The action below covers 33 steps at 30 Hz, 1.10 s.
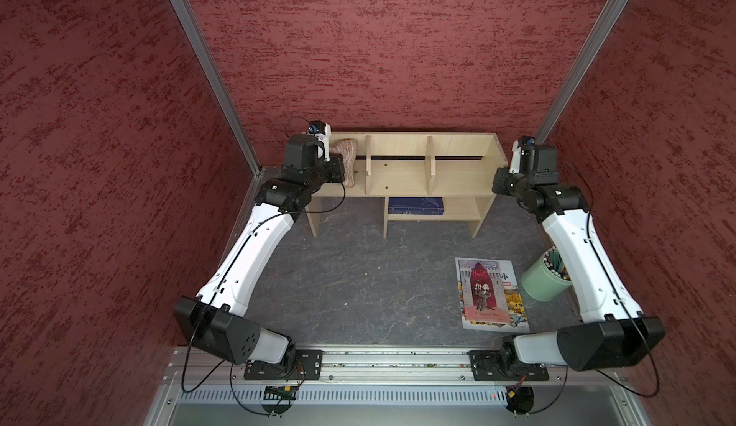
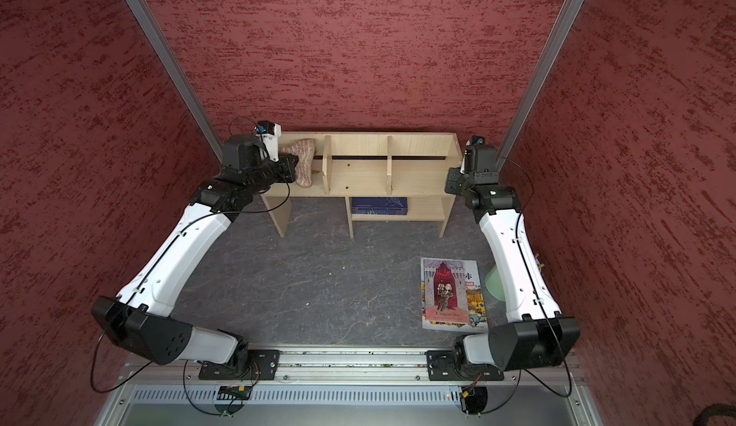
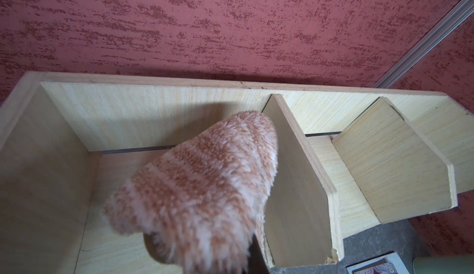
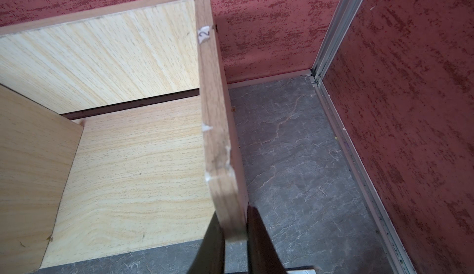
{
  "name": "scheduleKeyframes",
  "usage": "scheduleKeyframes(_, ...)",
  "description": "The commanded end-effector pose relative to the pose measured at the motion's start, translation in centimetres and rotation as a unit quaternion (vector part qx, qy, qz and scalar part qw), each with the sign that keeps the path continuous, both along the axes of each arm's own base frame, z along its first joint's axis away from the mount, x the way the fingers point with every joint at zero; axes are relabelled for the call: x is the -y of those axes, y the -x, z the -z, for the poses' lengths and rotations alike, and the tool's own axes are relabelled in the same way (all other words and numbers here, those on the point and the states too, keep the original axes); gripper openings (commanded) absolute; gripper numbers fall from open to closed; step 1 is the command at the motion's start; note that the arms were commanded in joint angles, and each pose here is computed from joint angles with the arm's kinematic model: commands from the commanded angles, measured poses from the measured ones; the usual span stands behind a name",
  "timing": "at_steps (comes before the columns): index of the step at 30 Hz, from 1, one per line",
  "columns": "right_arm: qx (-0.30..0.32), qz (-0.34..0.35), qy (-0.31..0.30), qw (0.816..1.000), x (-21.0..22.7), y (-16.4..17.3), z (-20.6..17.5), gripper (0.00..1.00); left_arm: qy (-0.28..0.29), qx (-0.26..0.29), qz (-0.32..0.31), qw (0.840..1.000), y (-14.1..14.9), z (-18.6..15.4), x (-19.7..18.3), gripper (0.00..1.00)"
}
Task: Wipe the bookshelf clean with a cloth
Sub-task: Wipe the dust from the shelf.
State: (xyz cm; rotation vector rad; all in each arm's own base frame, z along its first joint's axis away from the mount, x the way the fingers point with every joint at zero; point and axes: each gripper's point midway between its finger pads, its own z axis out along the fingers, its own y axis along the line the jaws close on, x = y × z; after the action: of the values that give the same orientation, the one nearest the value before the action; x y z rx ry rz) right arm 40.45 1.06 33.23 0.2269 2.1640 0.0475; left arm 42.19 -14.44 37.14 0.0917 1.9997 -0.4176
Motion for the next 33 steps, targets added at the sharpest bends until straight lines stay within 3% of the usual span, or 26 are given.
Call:
scheduleKeyframes(1, -0.005, -0.022, -0.042, 0.999, -1.5, 0.1, 0.6, 0.0, -0.019, -0.035, 0.011, 0.999, 0.5, 2.3, 0.0, 0.19)
scheduleKeyframes(5, -0.003, -0.024, -0.041, 0.999, -1.5, 0.2, 0.4, 0.0, -0.011, -0.036, -0.009, 0.999, 0.2, 2.8, -0.7, 0.5)
scheduleKeyframes(8, -0.003, -0.025, -0.039, 0.999, -1.5, 0.2, 0.4, 0.0, 0.007, -0.021, -0.022, 1.0, -0.1, 1.5, -1.4, 0.6)
scheduleKeyframes(13, -0.004, -0.026, -0.04, 0.999, -1.5, -0.1, 0.6, 0.0, 0.029, 0.004, -0.037, 0.999, -0.8, -0.2, -2.0, 0.7)
scheduleKeyframes(22, -0.006, -0.034, -0.045, 0.998, -1.8, 0.0, 0.7, 0.0, 0.031, -0.013, -0.034, 0.999, -3.4, 2.3, -1.0, 0.76)
scheduleKeyframes(24, -0.005, -0.034, -0.046, 0.998, -1.8, 0.0, 0.6, 0.0, 0.031, -0.015, -0.03, 0.999, -3.8, 2.6, -0.5, 0.72)
scheduleKeyframes(27, -0.006, -0.034, -0.047, 0.998, -1.9, 0.1, 0.7, 0.0, 0.026, -0.026, -0.029, 0.999, -4.4, 3.6, -0.1, 0.55)
scheduleKeyframes(33, -0.006, -0.035, -0.045, 0.998, -1.9, 0.3, 0.9, 0.0, 0.018, -0.019, -0.037, 0.999, -4.3, 3.9, 0.0, 0.02)
